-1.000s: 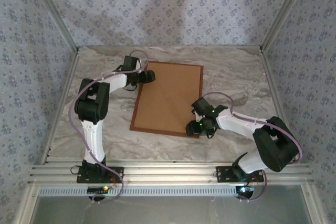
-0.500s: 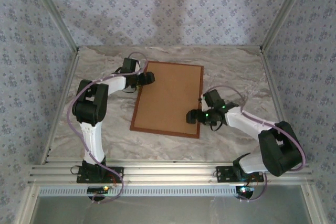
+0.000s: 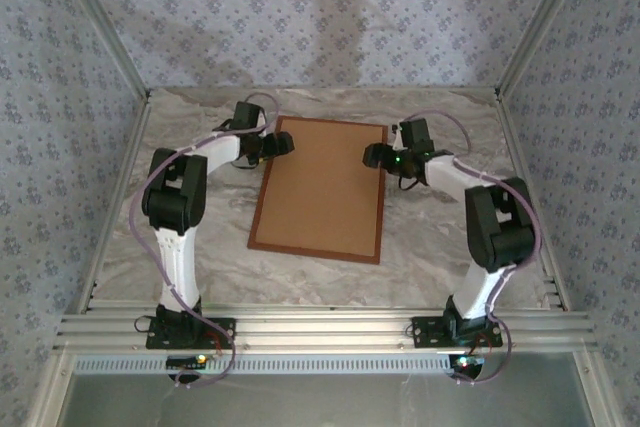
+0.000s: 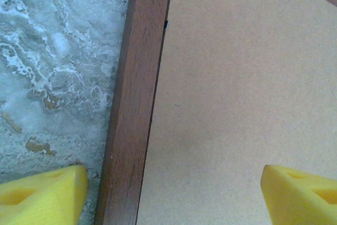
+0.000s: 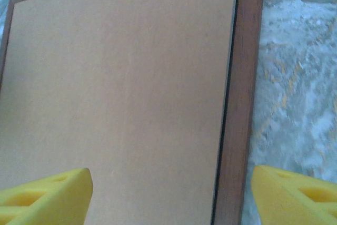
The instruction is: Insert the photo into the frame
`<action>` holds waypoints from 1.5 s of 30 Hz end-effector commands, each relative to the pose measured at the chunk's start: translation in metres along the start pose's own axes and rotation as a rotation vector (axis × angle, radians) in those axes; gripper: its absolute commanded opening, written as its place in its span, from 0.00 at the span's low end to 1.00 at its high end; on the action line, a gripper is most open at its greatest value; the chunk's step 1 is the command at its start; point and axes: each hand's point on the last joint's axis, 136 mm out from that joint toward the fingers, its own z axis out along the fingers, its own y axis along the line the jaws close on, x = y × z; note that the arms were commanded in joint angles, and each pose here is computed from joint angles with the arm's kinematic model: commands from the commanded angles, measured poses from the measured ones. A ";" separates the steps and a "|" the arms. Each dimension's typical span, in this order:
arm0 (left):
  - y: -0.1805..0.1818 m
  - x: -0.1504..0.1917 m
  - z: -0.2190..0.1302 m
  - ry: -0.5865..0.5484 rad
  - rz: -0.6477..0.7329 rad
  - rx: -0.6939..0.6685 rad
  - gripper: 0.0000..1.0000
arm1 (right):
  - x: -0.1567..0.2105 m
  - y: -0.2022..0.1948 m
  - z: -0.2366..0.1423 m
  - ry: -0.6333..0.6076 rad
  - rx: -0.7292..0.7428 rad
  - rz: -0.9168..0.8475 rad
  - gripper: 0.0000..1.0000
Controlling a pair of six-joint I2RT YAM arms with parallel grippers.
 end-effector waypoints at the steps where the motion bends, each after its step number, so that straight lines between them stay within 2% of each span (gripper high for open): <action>1: 0.006 -0.007 0.008 0.011 0.003 -0.017 0.86 | -0.014 -0.001 0.018 0.005 -0.012 -0.033 0.79; 8: 0.007 -0.012 0.014 0.023 0.014 -0.031 0.86 | -0.032 -0.005 0.039 0.021 -0.046 -0.018 0.75; 23: 0.004 -0.011 0.020 0.038 0.016 -0.014 0.86 | -0.013 -0.004 0.058 0.096 -0.102 0.016 0.70; 37: -0.017 -0.001 0.022 0.053 0.026 0.049 0.85 | 0.003 0.029 0.048 0.129 -0.246 0.061 0.63; 43: -0.023 -0.002 0.021 0.051 0.031 0.064 0.85 | 0.016 0.041 0.040 0.159 -0.270 0.100 0.62; 45: -0.024 -0.003 0.021 0.050 0.034 0.065 0.85 | 0.032 0.035 0.036 0.184 -0.253 0.131 0.62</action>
